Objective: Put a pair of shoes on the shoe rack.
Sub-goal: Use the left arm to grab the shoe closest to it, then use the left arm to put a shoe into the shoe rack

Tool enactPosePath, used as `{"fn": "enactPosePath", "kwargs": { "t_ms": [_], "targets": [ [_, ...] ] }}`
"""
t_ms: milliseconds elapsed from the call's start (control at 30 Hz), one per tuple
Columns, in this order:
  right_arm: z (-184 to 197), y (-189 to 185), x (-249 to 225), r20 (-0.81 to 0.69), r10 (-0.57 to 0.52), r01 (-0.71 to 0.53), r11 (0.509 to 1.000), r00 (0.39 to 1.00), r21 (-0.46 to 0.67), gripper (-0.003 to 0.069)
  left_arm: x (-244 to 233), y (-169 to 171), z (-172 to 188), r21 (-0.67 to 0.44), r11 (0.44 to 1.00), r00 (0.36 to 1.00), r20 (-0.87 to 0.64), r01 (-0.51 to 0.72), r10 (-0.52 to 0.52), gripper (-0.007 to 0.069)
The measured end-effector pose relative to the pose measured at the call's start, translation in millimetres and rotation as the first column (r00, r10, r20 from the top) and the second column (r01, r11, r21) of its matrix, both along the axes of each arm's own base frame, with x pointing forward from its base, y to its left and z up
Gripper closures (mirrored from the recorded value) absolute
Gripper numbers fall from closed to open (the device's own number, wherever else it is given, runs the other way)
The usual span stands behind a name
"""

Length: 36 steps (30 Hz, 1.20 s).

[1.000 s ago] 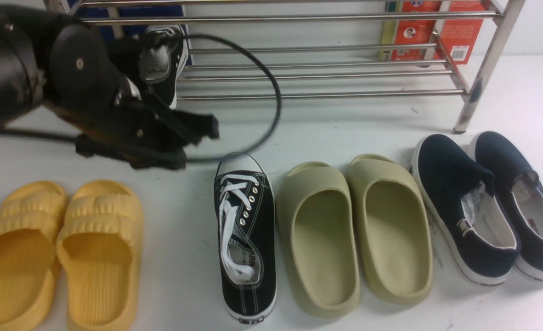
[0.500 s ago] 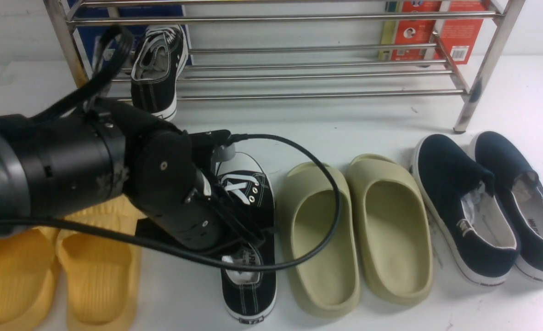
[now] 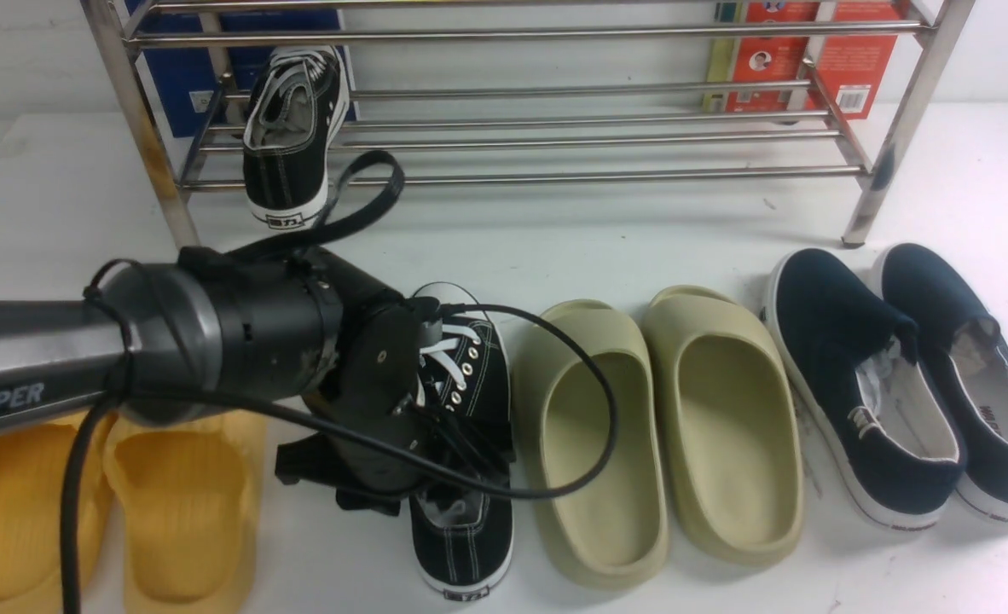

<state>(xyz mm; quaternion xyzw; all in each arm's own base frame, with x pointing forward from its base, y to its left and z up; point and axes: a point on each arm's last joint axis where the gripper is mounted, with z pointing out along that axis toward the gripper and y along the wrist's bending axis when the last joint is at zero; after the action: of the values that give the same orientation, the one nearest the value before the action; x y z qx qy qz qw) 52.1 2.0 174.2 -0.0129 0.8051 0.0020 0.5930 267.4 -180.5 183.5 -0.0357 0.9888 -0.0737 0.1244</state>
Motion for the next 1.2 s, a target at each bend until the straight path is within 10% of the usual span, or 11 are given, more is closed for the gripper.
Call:
{"fn": "enactPosePath", "kwargs": {
  "t_ms": [200,700,1200],
  "targets": [
    [0.0,0.0,0.0,0.000,0.000,0.000,1.000,1.000,0.000,0.0420,-0.8,0.5,1.7,-0.002,1.000,1.000,-0.002,-0.008,0.008,0.0591],
    [0.0,0.0,0.0,0.000,0.000,0.000,1.000,1.000,0.000,0.0420,-2.7,6.9,77.9,-0.045,0.999,0.986,0.166,0.021,-0.013,0.0586],
    [0.0,0.0,0.0,0.000,0.000,0.000,1.000,1.000,0.000,0.0420,135.5,20.1,90.8,-0.072,0.988,0.929,0.337,-0.136,0.153,0.0586]
  ]
}}
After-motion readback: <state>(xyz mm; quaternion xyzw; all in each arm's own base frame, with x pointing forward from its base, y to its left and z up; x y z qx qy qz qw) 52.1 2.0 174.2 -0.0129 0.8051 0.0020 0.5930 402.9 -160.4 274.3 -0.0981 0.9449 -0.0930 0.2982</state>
